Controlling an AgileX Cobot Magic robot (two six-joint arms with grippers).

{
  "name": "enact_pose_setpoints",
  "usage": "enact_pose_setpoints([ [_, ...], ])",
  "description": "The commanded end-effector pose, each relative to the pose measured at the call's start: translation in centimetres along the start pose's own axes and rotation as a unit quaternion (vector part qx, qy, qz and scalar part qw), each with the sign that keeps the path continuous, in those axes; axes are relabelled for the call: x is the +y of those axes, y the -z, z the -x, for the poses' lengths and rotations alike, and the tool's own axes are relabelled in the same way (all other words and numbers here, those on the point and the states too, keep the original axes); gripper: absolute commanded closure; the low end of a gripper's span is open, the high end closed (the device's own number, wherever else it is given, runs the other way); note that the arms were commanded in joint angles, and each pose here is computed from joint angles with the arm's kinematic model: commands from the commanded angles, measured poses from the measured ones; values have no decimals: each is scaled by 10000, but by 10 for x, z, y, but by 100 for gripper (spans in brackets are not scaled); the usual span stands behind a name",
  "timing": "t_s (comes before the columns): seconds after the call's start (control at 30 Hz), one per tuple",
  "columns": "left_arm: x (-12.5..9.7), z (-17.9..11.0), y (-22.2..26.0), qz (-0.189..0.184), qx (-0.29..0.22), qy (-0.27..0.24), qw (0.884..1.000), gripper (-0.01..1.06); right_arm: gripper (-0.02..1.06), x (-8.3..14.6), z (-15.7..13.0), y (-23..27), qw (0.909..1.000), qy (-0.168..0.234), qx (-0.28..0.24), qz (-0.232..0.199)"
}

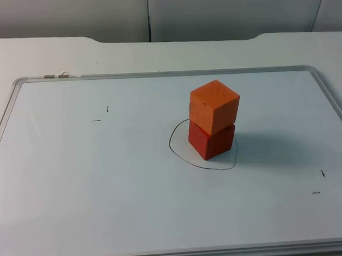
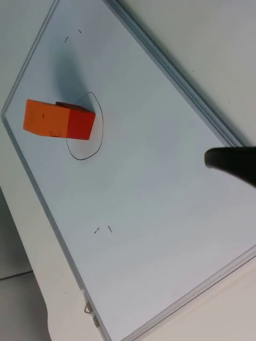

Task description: Pick up one cube with the left hand and another cube with the right hand. First place the cube in the right hand at the target position, then stack the cube in the left hand on top.

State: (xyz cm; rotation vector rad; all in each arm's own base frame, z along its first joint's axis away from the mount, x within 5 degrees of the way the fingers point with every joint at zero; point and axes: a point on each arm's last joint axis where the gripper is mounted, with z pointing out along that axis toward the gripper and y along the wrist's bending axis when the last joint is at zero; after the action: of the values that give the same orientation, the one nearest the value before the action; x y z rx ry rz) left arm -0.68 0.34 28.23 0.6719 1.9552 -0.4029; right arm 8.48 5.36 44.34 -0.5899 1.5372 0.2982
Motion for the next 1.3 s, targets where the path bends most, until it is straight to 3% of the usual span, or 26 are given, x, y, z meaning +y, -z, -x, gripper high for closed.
enact_pose_setpoints([
  [0.0, -1, -2, -1, -53, 19, 54, 10000, 29, 13, 0, -1, 0, 10000, 53, 14, -25],
  [0.27, -1, -2, -1, -73, 18, 35, 10000, 28, 13, 0, -1, 0, 10000, 53, 14, -25],
  [0.37, -1, -2, -1, -73, 18, 24, 10000, 5, 13, 0, -2, 0, 10000, 53, 33, -22],
  [0.43, -1, -2, -1, -73, 18, 24, 10000, 0, 13, 0, -2, 0, 10000, 53, 33, -22],
  [0.93, -1, -2, -1, -65, 18, 20, 10000, 0, 13, 0, -3, 0, 9999, 70, 86, -20],
  [1.07, -1, -2, -2, 157, 19, 133, 9998, 0, 13, 0, -3, 0, 9999, 70, 86, -20],
  [1.23, -3, -2, -2, 1168, 21, 643, 9911, 0, 13, 0, -4, 0, 9998, 158, 135, 0],
  [1.27, -3, -2, -2, 1168, 21, 643, 9911, 0, 13, 0, -4, 0, 9998, 158, 135, 0],
])
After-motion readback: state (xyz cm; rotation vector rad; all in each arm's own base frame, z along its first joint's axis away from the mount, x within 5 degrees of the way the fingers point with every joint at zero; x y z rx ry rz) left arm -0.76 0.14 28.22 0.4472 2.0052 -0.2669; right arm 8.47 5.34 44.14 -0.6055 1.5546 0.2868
